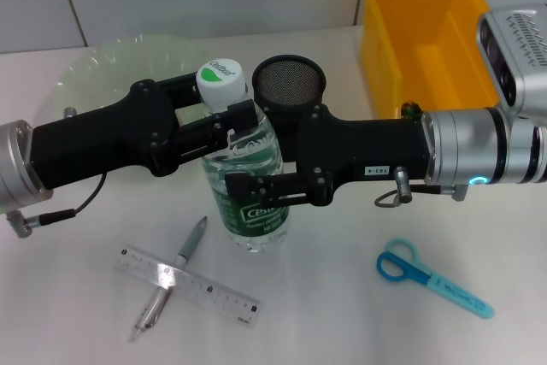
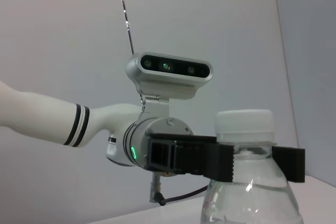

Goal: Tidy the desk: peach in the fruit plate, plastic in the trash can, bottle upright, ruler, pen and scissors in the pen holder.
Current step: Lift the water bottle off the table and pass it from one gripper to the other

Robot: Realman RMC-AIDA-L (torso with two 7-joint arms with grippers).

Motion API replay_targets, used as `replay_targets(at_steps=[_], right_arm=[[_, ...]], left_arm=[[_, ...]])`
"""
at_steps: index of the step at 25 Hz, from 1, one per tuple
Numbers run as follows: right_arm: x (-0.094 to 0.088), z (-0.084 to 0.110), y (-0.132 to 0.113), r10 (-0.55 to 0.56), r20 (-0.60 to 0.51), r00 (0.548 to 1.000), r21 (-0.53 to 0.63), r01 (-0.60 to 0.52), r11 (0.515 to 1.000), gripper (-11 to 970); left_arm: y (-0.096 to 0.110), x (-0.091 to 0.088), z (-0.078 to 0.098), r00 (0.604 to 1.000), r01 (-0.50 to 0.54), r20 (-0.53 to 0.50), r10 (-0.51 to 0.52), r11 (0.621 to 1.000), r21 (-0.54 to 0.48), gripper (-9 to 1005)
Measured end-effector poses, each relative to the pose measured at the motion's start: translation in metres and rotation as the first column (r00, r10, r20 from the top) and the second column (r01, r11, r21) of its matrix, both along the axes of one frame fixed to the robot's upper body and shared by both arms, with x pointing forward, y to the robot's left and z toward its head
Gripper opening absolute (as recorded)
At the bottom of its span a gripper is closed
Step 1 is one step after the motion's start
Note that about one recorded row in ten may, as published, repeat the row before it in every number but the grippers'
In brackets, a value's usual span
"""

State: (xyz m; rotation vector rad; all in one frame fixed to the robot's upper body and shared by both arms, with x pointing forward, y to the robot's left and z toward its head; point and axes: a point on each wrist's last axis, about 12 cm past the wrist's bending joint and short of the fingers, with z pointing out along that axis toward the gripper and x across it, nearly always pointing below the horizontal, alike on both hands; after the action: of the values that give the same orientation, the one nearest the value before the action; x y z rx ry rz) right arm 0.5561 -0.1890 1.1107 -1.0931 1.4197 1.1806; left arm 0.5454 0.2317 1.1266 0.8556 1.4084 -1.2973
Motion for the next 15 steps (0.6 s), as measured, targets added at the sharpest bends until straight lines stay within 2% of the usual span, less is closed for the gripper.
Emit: replay_targets(at_steps=[15], right_arm=[[-0.0003, -0.0021, 0.0003, -0.01, -0.011, 1.0, 0.012, 0.01, 1.0, 747]], left_arm=[[-0.0021, 0.0002, -0.0004, 1.0, 0.007, -0.005, -0.007, 1.0, 0.004, 509]])
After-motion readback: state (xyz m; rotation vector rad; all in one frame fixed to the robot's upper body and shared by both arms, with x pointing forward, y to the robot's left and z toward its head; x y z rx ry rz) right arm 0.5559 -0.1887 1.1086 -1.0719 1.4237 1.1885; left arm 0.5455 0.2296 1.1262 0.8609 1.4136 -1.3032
